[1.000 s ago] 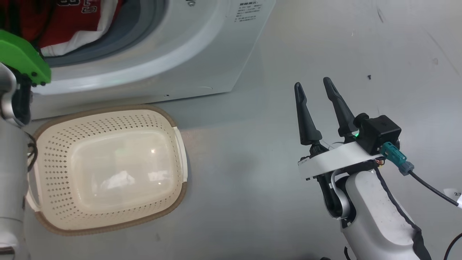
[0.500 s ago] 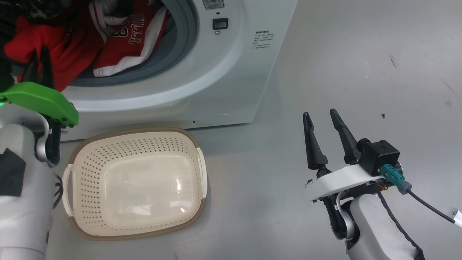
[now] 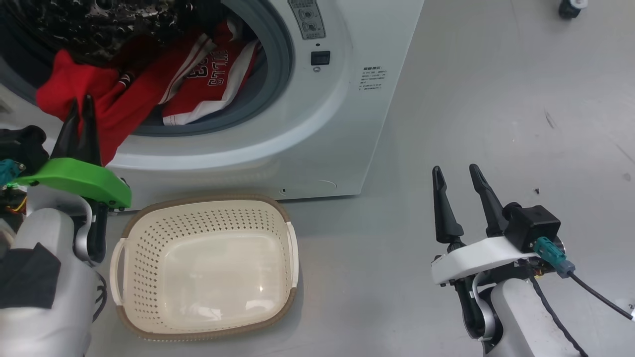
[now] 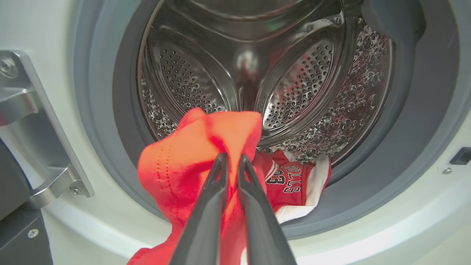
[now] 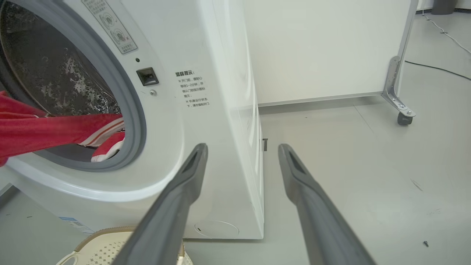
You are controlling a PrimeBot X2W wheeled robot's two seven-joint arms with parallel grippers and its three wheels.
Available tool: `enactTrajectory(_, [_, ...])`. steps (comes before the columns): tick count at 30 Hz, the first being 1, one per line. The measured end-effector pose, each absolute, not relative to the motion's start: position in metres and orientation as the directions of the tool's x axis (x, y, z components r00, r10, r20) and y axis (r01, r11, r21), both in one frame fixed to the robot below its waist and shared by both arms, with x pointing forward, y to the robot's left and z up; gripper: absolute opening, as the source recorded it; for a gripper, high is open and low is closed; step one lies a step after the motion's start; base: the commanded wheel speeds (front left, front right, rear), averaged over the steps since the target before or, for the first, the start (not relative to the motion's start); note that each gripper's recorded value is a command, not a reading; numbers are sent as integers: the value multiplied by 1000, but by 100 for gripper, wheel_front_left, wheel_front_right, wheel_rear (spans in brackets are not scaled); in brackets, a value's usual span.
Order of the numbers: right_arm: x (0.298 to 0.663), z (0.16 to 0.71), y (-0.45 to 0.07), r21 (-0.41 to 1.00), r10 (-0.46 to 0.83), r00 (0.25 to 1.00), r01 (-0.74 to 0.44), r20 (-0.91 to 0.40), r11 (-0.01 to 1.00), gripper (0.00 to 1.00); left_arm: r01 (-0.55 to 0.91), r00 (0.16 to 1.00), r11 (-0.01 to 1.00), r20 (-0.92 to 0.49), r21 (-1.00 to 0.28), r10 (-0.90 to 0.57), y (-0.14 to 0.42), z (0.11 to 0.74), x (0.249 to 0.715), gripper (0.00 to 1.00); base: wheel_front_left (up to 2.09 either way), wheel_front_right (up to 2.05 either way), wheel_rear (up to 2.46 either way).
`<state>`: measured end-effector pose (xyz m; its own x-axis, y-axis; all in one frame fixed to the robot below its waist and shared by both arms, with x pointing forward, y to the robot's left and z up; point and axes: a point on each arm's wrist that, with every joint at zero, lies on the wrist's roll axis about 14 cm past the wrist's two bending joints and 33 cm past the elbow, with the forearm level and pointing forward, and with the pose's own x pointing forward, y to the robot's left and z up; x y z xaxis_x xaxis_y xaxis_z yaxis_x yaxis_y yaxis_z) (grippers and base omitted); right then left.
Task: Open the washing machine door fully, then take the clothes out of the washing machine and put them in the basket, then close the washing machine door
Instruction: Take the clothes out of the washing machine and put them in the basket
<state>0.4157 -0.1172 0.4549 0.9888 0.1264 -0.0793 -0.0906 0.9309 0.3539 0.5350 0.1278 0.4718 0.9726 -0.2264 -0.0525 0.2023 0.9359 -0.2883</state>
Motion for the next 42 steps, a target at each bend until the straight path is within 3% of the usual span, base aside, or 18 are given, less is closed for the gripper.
enactTrajectory(15, [408,470,-109,357,157,987,-134,-36,925,100,236,971,931,91,-277,-219,135,519,504,0,0,0,0])
enactTrajectory(26, [401,476,-105,360,173,985,-153,-22,920,100,281,913,928,367,-246,-180,149,613,491,0,0,0,0])
enactTrajectory(42, [397,474,-105,364,174,984,-153,-27,919,100,313,854,924,491,-221,-172,148,651,467,0,0,0,0])
